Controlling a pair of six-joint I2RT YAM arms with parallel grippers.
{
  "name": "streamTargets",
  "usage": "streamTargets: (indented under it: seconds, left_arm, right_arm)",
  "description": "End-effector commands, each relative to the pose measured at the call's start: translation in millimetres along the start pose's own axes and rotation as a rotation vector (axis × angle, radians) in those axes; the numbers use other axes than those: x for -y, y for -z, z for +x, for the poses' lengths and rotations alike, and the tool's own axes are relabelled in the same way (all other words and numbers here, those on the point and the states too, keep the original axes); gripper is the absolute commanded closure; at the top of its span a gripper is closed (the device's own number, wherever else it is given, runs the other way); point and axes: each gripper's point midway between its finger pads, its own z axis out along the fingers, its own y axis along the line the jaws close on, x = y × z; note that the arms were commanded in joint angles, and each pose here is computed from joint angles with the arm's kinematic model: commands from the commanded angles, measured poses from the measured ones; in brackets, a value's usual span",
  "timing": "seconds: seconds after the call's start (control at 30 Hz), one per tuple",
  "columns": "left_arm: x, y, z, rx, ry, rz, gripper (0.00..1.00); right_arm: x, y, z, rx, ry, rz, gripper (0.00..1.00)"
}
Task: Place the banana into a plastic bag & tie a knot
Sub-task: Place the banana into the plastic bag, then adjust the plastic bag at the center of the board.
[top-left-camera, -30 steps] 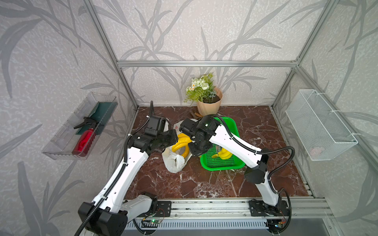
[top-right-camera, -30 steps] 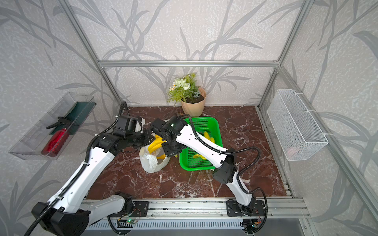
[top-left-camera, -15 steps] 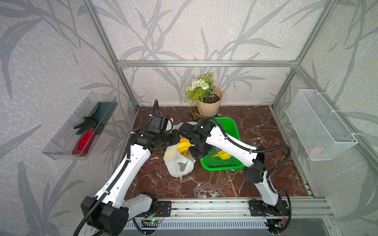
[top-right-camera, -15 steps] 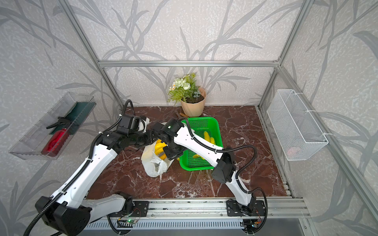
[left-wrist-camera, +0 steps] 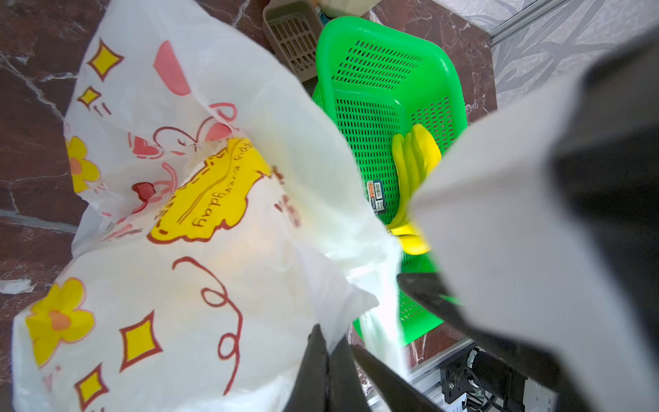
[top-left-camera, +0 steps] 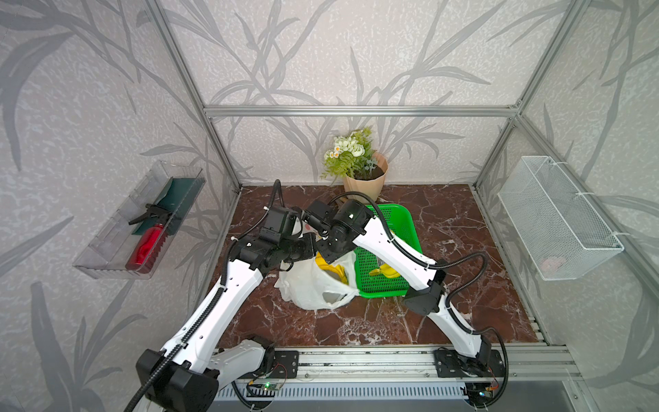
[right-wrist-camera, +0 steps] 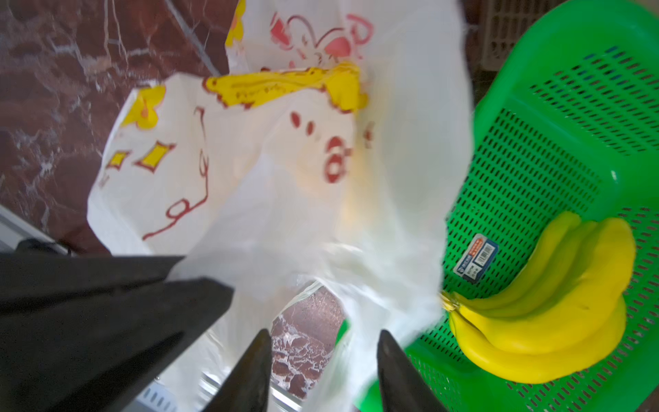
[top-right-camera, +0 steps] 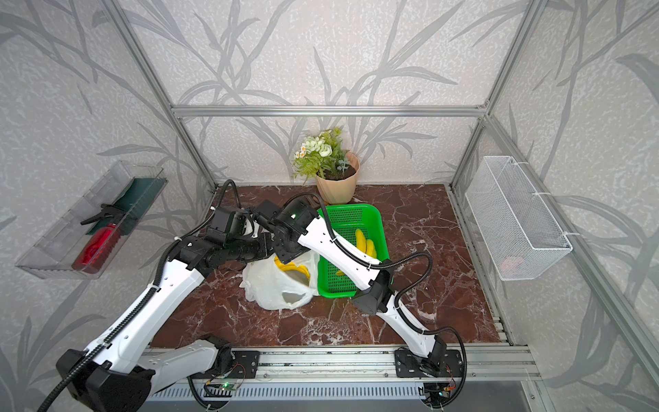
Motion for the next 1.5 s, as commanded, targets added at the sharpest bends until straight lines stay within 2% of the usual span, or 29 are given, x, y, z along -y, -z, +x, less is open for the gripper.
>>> streamTargets:
  seconds: [0.0, 0.1, 0.17, 0.2, 0.27, 0.4, 0.5, 0.63, 0.8, 0.93, 1.0, 1.1, 1.17, 1.33, 1.43, 1.47]
  left_arm:
    - [-7, 4, 1, 0.012, 0.020, -0.023, 1.00]
    - [-8, 5, 3, 0.009, 0.026, -0.023, 1.00]
    - [-7, 3, 6, -0.007, 0.031, -0.012, 1.00]
    - [-6, 3, 9, -0.019, 0.035, -0.007, 0.93]
    - [-7, 3, 15, -0.050, 0.040, -0.009, 0.72]
    - [-3, 22, 26, -0.054, -0.008, -0.033, 0.38]
    - [12, 40, 33, -0.032, -0.063, 0.005, 0.28]
    - [40, 58, 58, -0.060, -0.133, 0.128, 0.28]
    - [50, 53, 108, -0.157, -0.142, 0.220, 0.28]
    - [56, 40, 131, -0.145, -0.188, 0.222, 0.28]
    - [54, 32, 139, -0.123, -0.239, 0.180, 0.27]
    - [58, 20, 152, -0.086, -0.332, 0.142, 0.26]
    - [62, 10, 159, -0.051, -0.370, 0.126, 0.19]
    - [66, -9, 167, 0.059, -0.496, -0.019, 0.10]
    - [67, -23, 171, 0.087, -0.565, -0.124, 0.09]
    - [67, -27, 172, 0.088, -0.578, -0.153, 0.08]
  right_arm:
    - [39, 40, 22, -0.023, 0.037, 0.130, 0.45]
    - [60, 55, 31, -0.017, 0.023, 0.218, 0.38]
    - [66, 52, 41, -0.032, 0.048, 0.240, 0.34]
    - [68, 51, 46, -0.030, 0.050, 0.234, 0.32]
    - [77, 37, 64, -0.077, 0.015, 0.220, 0.31]
    - [57, 11, 97, -0.147, -0.007, 0.050, 0.31]
    - [35, -2, 107, -0.187, -0.031, -0.067, 0.31]
    - [13, -24, 109, -0.219, -0.082, -0.171, 0.31]
    - [-12, -37, 95, -0.244, -0.157, -0.280, 0.30]
    - [-12, -47, 96, -0.301, -0.254, -0.301, 0.30]
    - [-10, -52, 103, -0.342, -0.303, -0.304, 0.31]
    - [-11, -62, 112, -0.391, -0.383, -0.320, 0.39]
    - [-12, -66, 111, -0.394, -0.411, -0.335, 0.47]
    - [-5, -65, 103, -0.378, -0.461, -0.340, 0.82]
    - [0, -62, 103, -0.373, -0.492, -0.349, 0.98]
    - [1, -60, 102, -0.368, -0.498, -0.352, 1.00]
